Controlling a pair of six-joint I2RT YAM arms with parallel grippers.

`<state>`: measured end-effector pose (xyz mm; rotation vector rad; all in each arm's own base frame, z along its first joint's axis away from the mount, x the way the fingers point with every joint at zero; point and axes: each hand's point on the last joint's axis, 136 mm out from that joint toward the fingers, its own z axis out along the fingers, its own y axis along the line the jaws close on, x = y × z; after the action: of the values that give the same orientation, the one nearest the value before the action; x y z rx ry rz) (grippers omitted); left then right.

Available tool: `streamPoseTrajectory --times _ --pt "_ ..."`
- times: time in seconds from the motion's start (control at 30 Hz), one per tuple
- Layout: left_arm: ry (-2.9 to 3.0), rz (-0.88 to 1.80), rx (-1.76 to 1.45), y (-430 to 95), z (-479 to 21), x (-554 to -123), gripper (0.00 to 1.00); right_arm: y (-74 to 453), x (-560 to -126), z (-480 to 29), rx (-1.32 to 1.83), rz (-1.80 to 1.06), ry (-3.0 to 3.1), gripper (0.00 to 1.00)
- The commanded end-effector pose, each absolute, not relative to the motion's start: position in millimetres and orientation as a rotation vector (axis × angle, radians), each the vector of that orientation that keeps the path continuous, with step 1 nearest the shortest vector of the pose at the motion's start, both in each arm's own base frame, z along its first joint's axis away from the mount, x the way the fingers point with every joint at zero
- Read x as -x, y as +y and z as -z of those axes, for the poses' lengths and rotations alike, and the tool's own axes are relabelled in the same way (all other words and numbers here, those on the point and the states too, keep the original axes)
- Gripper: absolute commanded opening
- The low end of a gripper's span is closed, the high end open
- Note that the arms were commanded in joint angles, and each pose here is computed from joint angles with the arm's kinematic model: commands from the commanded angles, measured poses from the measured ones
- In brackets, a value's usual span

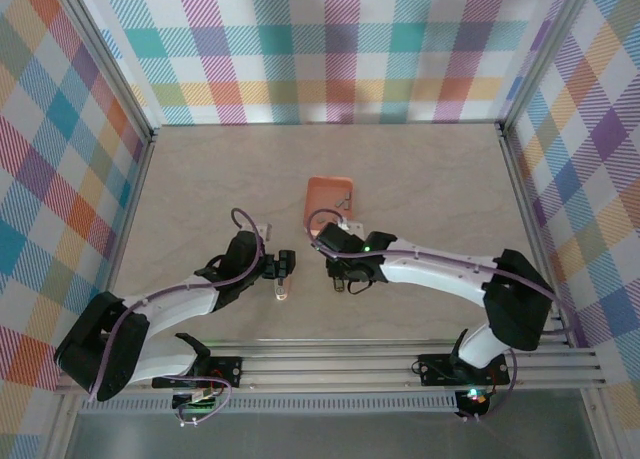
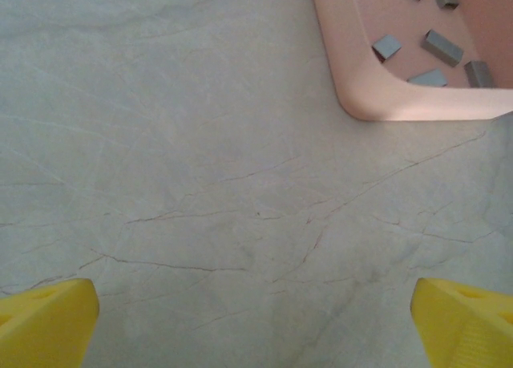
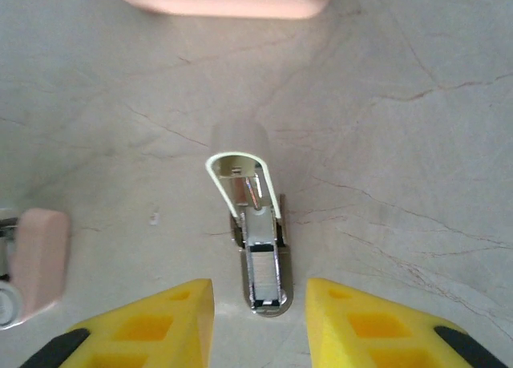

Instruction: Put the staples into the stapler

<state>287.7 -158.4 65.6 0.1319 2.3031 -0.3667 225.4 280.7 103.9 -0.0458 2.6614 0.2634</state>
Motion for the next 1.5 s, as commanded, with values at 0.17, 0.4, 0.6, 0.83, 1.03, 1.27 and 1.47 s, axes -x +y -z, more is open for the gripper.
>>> streamPoseTrajectory --times 0.17,0.4,0.6,0.83,1.03,1.27,1.47 --pt "2.259 0.379 -0.127 -157.2 -89.6 -289.6 1.0 275.7 -221.9 -98.2 0.093 -0.342 2.702 0.34" --pt "2.302 0.441 -0.057 -156.9 -99.2 -294.7 1.0 253.1 -246.8 -121.8 0.161 -0.487 2.744 0.34" --pt "2.508 0.524 0.0 -162.7 -98.6 -276.2 1.0 247.4 -269.3 -143.4 0.25 -0.517 2.751 0.35" --pt "2.792 0.534 0.098 -158.4 -88.9 -223.7 0.97 261.2 -278.2 -140.3 0.271 -0.607 2.74 0.34" --pt "2.904 0.411 0.062 -156.7 -71.1 -199.5 0.92 269.0 -276.8 -136.0 0.262 -0.696 2.704 0.34" --pt "2.829 0.416 -0.07 -178.5 -86.9 -226.6 0.92 259.9 -266.9 -119.2 0.187 -0.746 2.757 0.35" --pt "2.717 0.669 -0.235 -240.5 -116.4 -270.4 0.88 260.5 -234.9 -97.4 0.016 -0.944 2.838 0.31"
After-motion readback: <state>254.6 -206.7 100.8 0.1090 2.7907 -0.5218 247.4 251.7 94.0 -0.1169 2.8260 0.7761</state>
